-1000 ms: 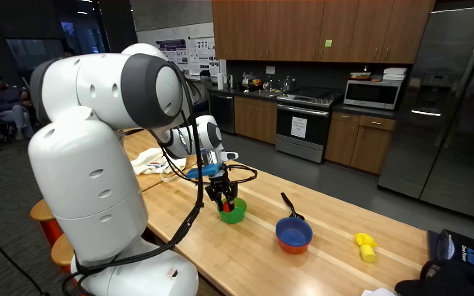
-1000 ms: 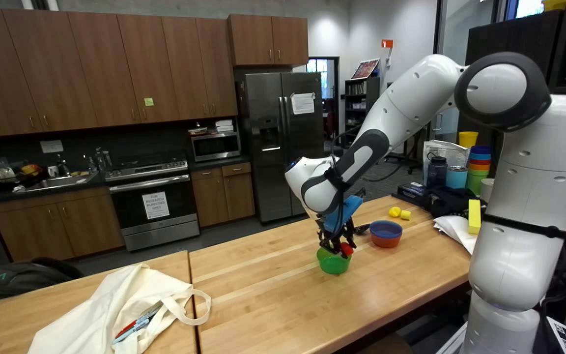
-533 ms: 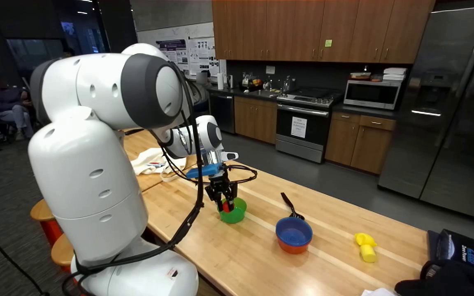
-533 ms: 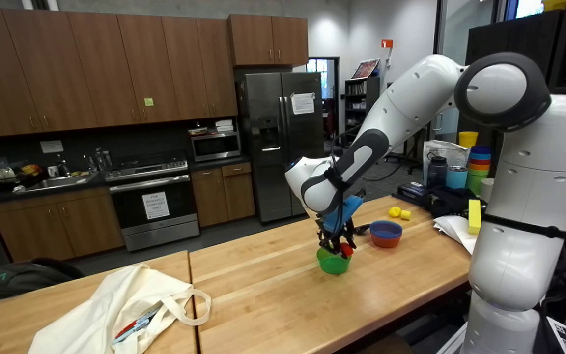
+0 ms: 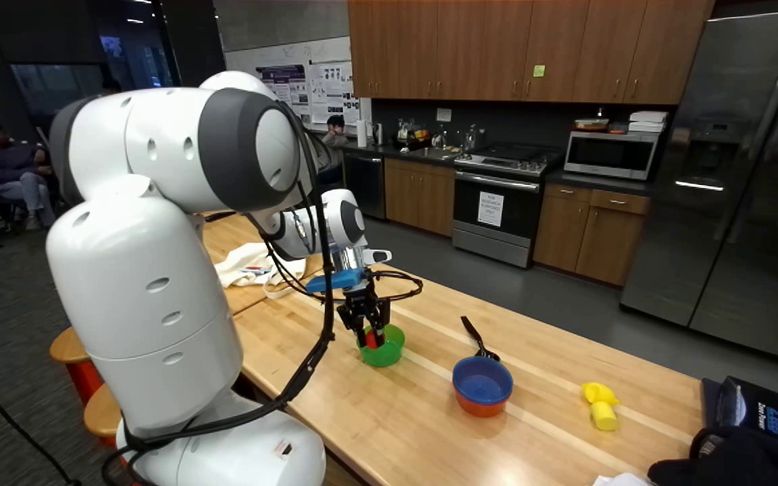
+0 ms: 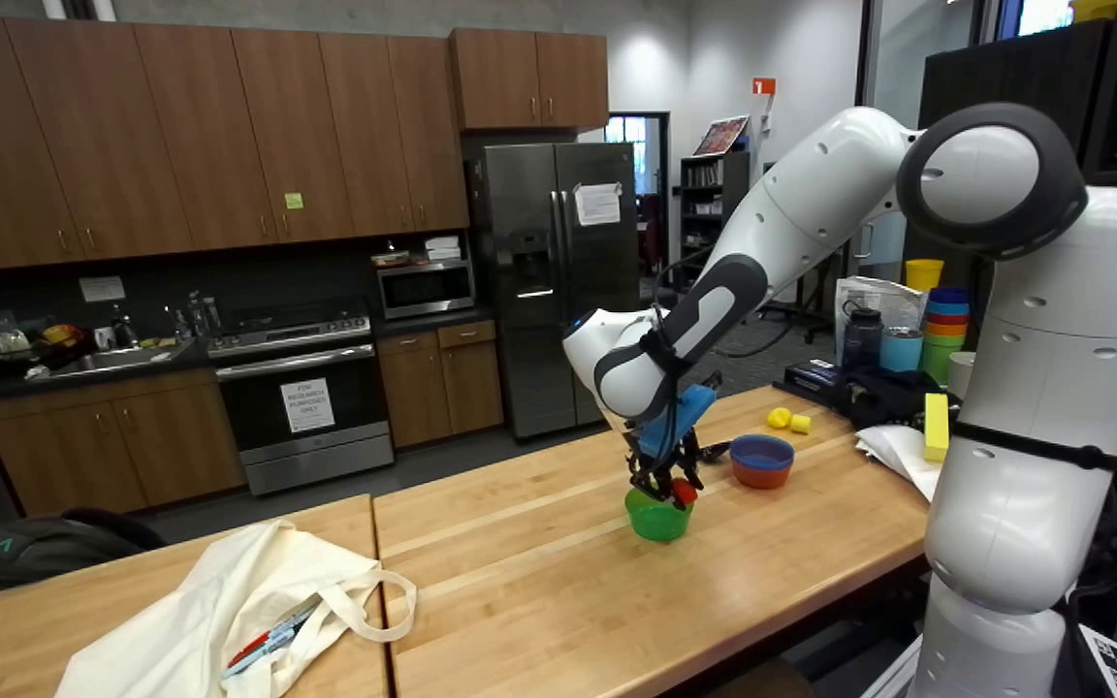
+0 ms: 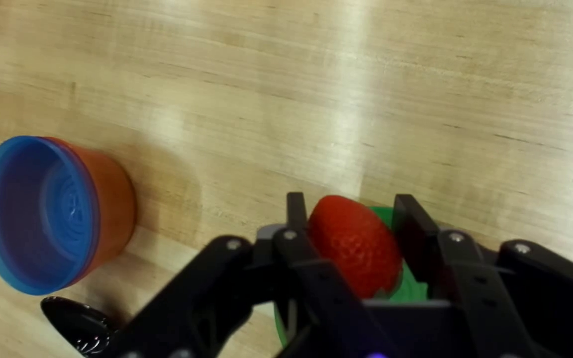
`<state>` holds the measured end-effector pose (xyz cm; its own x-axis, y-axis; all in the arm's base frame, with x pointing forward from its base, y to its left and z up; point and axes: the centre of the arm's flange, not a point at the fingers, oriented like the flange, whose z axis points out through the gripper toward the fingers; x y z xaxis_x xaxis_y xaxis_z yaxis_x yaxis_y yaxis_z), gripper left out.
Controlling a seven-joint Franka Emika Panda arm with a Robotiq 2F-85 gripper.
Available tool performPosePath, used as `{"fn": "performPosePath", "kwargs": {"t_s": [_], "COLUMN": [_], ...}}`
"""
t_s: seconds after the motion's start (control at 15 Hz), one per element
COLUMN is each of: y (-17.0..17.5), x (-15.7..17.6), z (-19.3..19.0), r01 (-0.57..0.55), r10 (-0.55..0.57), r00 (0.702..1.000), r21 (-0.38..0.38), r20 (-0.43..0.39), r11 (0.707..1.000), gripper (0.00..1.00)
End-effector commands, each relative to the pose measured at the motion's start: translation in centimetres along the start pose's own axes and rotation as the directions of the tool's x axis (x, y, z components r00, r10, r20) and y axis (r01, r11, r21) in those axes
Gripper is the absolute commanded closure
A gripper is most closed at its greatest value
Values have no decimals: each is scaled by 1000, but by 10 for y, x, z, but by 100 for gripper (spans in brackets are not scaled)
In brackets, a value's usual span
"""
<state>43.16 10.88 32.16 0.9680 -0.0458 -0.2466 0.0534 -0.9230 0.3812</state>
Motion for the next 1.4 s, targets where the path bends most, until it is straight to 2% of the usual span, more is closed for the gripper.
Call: {"fn": "performPosePath", "kwargs": {"t_s": [0.0, 0.13, 0.4, 0.47, 0.53, 0.73, 0.87, 1.33], "y": [7, 8, 8, 8, 8, 8, 9, 15], "x": [-5, -5, -4, -4, -4, -4, -4, -7], "z": [-7, -7, -8, -9, -9, -9, -10, -8], "r01": [5, 4, 3, 2, 4, 5, 4, 27], "r10": [-5, -4, -3, -2, -4, -5, -4, -27], "r00": [1000, 1000, 1000, 1000, 1000, 1000, 1000, 1000], "r21": [11, 11, 12, 12, 12, 12, 12, 13], "r20": [0, 0, -2, -2, -2, -4, -4, -11], "r11": [1000, 1000, 1000, 1000, 1000, 1000, 1000, 1000], "gripper": [51, 49, 52, 48, 29, 16, 3, 0]}}
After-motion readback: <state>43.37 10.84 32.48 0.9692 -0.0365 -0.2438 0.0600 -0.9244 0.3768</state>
